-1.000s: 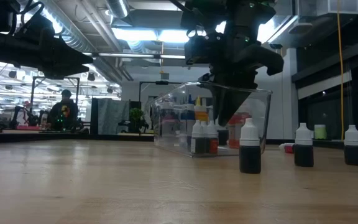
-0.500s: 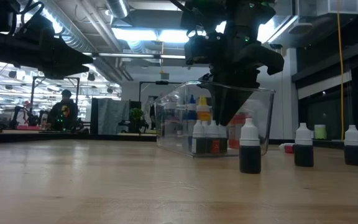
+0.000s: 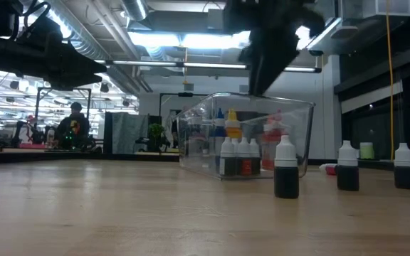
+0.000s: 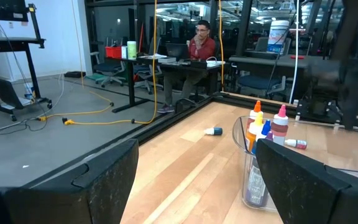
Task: Pick & Place food coloring
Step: Put the right small black food coloring bottle into the bottom of the bin
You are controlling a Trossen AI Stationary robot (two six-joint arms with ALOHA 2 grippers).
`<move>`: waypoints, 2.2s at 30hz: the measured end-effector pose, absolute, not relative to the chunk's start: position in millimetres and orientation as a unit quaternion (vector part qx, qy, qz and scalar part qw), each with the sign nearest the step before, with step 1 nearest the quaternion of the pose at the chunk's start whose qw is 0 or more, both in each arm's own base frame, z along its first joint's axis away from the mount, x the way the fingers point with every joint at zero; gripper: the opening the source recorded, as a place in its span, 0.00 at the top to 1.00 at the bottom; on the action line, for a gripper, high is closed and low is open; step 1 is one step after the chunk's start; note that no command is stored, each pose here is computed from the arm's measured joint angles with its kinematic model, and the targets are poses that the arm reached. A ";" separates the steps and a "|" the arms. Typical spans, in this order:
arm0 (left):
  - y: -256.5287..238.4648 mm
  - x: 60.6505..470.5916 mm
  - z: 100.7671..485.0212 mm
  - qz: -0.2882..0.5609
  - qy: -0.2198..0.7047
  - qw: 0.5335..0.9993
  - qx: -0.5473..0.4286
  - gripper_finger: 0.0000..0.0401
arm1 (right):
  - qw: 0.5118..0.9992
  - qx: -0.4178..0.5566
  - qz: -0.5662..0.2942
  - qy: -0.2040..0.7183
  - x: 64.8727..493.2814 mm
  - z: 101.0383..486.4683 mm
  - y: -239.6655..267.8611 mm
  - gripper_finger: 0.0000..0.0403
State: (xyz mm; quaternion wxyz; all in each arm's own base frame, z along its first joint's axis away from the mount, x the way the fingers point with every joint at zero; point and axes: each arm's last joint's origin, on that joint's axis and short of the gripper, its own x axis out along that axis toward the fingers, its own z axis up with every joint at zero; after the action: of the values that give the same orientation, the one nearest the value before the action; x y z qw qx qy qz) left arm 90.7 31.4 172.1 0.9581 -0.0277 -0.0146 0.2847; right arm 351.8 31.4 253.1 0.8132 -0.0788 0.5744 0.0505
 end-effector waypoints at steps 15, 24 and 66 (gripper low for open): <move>31.4 90.7 172.1 0.285 -0.015 0.958 -0.028 0.20 | 0.790 0.011 -0.079 0.607 291.6 291.3 37.4 0.39; 31.4 90.7 172.1 0.285 -0.015 0.958 -0.028 0.20 | 0.728 0.101 -0.102 0.670 266.6 253.1 48.7 0.38; 31.4 90.7 172.0 0.285 -0.015 0.958 -0.028 0.20 | 0.672 0.238 -0.145 0.686 258.9 171.6 87.3 0.38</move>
State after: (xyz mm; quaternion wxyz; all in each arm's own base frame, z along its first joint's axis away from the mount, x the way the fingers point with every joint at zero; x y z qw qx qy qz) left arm 90.7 31.4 172.0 0.9581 -0.0277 -0.0145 0.2847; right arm 258.9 87.3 171.6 0.6724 0.2384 0.6856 -0.1449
